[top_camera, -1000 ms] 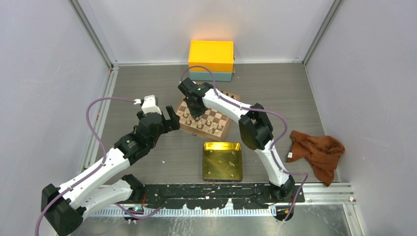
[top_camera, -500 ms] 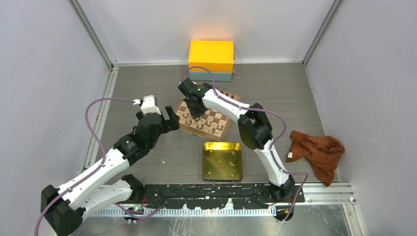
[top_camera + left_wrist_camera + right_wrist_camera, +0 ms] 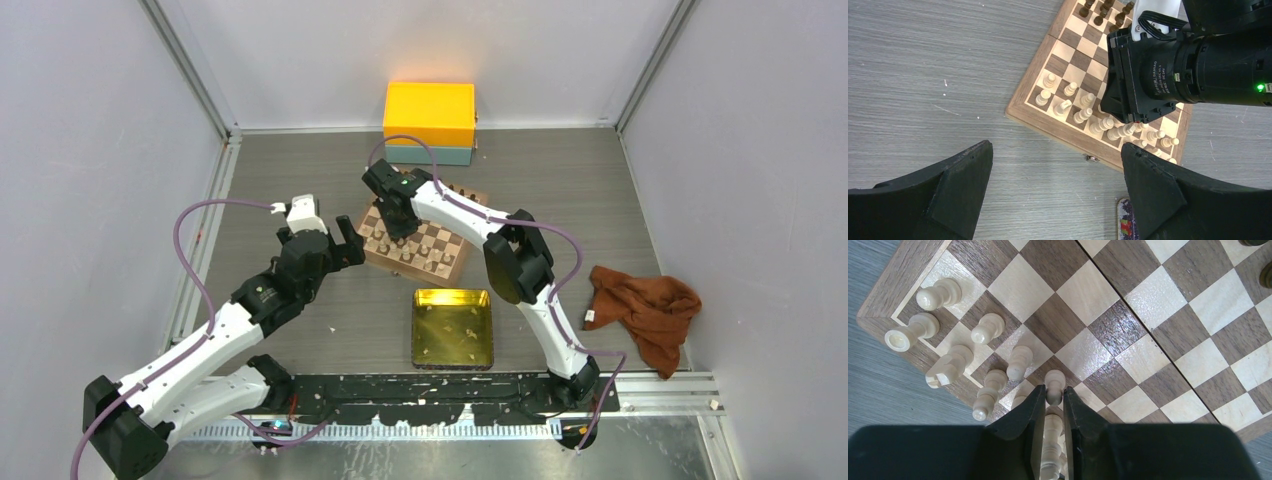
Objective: Set up the chess pieces on the board
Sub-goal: Place the chess piece on the chessboard.
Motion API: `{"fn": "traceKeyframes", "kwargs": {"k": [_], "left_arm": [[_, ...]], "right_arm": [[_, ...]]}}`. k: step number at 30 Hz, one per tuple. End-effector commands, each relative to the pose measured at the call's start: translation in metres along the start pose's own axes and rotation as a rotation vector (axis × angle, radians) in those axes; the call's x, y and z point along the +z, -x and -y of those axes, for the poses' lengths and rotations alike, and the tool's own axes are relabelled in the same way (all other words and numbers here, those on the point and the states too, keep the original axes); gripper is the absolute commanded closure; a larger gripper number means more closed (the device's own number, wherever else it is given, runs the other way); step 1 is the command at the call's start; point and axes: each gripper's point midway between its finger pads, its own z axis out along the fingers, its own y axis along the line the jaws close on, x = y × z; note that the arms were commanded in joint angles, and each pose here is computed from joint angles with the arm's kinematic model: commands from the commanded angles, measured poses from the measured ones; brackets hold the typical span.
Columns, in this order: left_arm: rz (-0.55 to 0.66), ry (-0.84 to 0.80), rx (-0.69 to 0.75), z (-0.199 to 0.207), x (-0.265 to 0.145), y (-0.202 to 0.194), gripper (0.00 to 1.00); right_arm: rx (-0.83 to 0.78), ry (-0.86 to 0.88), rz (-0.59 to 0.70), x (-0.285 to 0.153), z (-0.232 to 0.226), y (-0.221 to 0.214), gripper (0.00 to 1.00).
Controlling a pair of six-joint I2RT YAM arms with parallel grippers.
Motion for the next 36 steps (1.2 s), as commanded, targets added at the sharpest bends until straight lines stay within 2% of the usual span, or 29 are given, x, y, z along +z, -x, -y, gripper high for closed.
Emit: {"fn": "traceKeyframes", "kwargs": {"k": [1, 15, 36], "left_arm": [[0.046, 0.001, -0.011, 0.001, -0.002, 0.012, 0.00], [0.044, 0.002, -0.011, 0.001, -0.003, 0.013, 0.00], [0.050, -0.001, -0.040, 0.000, -0.020, 0.028, 0.00]], "right_arm": [[-0.010, 0.028, 0.040, -0.007, -0.008, 0.012, 0.74], [-0.010, 0.035, 0.070, -0.020, -0.008, 0.020, 0.72], [-0.006, 0.058, 0.171, -0.068, -0.007, 0.039, 0.66]]}}
